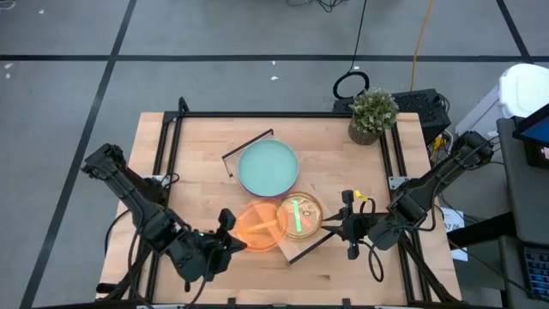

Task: Place and stack plates onto a shelf
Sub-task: Stack the orange plate on top of the green plate on the shelf

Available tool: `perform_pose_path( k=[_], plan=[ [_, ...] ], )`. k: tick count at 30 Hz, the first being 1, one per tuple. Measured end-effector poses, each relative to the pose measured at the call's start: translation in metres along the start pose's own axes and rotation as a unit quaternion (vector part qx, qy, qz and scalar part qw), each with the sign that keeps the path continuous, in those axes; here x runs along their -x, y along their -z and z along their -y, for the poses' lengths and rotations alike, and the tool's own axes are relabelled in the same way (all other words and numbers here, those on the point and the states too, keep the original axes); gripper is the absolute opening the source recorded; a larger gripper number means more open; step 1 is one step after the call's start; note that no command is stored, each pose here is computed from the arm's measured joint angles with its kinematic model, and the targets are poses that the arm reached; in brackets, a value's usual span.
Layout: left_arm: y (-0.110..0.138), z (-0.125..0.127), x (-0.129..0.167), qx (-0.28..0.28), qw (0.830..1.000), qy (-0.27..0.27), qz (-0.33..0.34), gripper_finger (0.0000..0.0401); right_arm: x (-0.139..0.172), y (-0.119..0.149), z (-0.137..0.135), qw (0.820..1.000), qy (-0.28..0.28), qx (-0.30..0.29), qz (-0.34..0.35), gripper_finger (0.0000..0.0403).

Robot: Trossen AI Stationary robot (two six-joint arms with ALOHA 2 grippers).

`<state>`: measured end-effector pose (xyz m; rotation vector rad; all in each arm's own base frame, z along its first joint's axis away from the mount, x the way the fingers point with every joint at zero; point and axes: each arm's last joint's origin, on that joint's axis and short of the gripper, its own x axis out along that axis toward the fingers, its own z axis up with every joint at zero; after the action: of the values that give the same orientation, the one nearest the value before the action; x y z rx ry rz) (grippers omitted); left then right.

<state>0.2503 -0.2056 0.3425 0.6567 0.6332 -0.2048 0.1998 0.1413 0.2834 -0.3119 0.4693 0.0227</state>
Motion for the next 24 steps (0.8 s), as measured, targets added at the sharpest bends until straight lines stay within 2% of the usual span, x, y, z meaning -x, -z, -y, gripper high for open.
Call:
perform_pose_path(
  k=[11, 18, 24],
  plan=[
    [0.0, -0.031, -0.017, -0.087, 0.995, -0.041, 0.004, 0.0001, 0.012, -0.003, 0.008, 1.0, -0.001, -0.004, 0.015, 0.0068],
    [-0.011, -0.044, -0.02, -0.141, 0.987, -0.059, 0.058, 0.0001, 0.017, 0.001, 0.013, 1.0, -0.001, -0.022, -0.001, 0.0068],
    [-0.017, -0.053, -0.022, -0.148, 0.982, -0.07, 0.097, 0.0001, 0.022, 0.001, 0.016, 1.0, -0.001, -0.031, 0.001, 0.0068]
  ],
)
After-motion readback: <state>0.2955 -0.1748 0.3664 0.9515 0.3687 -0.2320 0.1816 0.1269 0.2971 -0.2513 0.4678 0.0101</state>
